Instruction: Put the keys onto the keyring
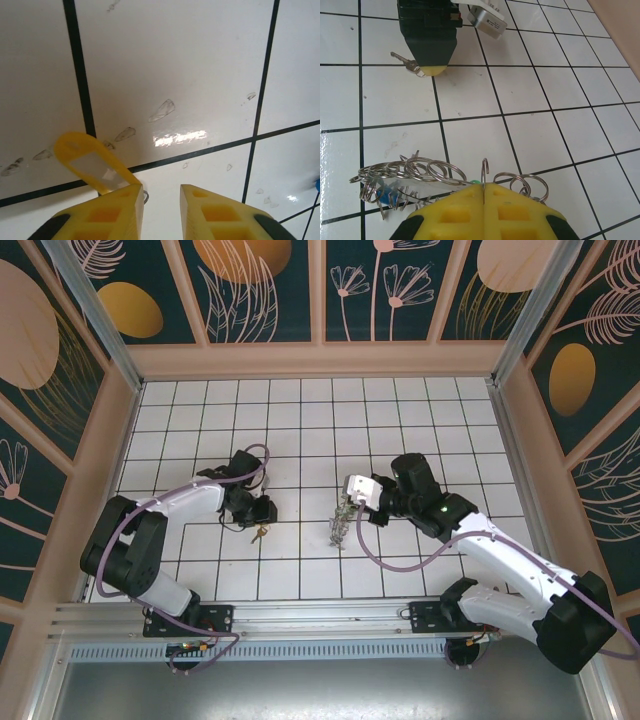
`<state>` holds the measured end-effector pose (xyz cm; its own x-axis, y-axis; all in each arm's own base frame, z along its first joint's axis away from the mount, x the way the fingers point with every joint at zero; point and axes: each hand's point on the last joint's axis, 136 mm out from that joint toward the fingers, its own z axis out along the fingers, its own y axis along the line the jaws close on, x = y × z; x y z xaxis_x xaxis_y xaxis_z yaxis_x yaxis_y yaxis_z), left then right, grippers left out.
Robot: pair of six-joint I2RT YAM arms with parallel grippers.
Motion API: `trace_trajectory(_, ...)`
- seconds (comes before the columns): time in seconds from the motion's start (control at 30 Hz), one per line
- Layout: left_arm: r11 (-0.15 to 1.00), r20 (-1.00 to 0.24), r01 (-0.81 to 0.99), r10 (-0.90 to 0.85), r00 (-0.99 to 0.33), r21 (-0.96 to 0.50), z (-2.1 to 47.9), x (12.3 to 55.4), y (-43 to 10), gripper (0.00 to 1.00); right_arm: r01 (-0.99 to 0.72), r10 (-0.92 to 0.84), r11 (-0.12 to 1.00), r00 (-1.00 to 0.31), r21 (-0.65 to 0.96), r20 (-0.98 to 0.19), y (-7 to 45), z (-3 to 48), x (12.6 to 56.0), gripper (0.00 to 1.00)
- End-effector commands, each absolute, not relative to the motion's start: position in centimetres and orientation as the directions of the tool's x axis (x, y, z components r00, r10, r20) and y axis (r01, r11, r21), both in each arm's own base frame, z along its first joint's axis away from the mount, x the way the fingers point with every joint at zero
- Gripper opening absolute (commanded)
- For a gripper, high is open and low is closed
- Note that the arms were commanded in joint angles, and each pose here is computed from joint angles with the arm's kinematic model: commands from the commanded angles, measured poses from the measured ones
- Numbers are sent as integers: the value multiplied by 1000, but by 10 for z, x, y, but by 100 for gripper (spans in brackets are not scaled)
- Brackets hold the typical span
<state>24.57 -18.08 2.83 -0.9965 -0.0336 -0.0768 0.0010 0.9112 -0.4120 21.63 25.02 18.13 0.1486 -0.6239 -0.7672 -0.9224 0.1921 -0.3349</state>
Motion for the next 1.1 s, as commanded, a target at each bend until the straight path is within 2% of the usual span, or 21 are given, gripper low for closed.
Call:
trace_trajectory(0.0,909,-64,-1,-31,-997,-416,25,244,-180,31,-904,-560,200,211,-378,-801,259,212,218,0)
trace_trajectory(0.07,914,-63,2,-26,-998,-407,25,243,-178,41,-905,-561,199,208,-375,-801,259,210,217,0)
trace_trajectory(0.17,918,-56,-2,-27,-998,-396,24,241,-176,45,-906,-558,200,207,-373,-803,259,209,217,0)
trace_trajectory(0.3,930,-48,-12,-32,-998,-368,20,237,-170,47,-904,-558,202,210,-377,-803,259,209,218,0)
trace_trajectory(0.43,914,-17,-21,-30,-999,-405,16,232,-178,49,-905,-556,200,210,-375,-804,260,208,218,0)
trace_trajectory(0.57,840,-32,-16,-40,-999,-543,27,239,-204,50,-905,-552,203,209,-373,-807,261,208,219,0)
trace_trajectory(0.7,793,-66,13,-34,-997,-609,36,254,-221,52,-903,-554,207,210,-378,-806,261,208,220,0)
trace_trajectory(0.87,704,-61,-43,-123,-991,-709,50,277,-232,55,-900,-552,210,214,-382,-806,260,213,220,0)
trace_trajectory(0.97,710,-118,-35,-166,-979,-703,62,287,-224,58,-900,-554,211,211,-382,-805,258,213,218,0)
trace_trajectory(1.07,732,-135,-14,-144,-980,-681,68,283,-218,58,-902,-560,210,204,-377,-803,255,210,216,0)
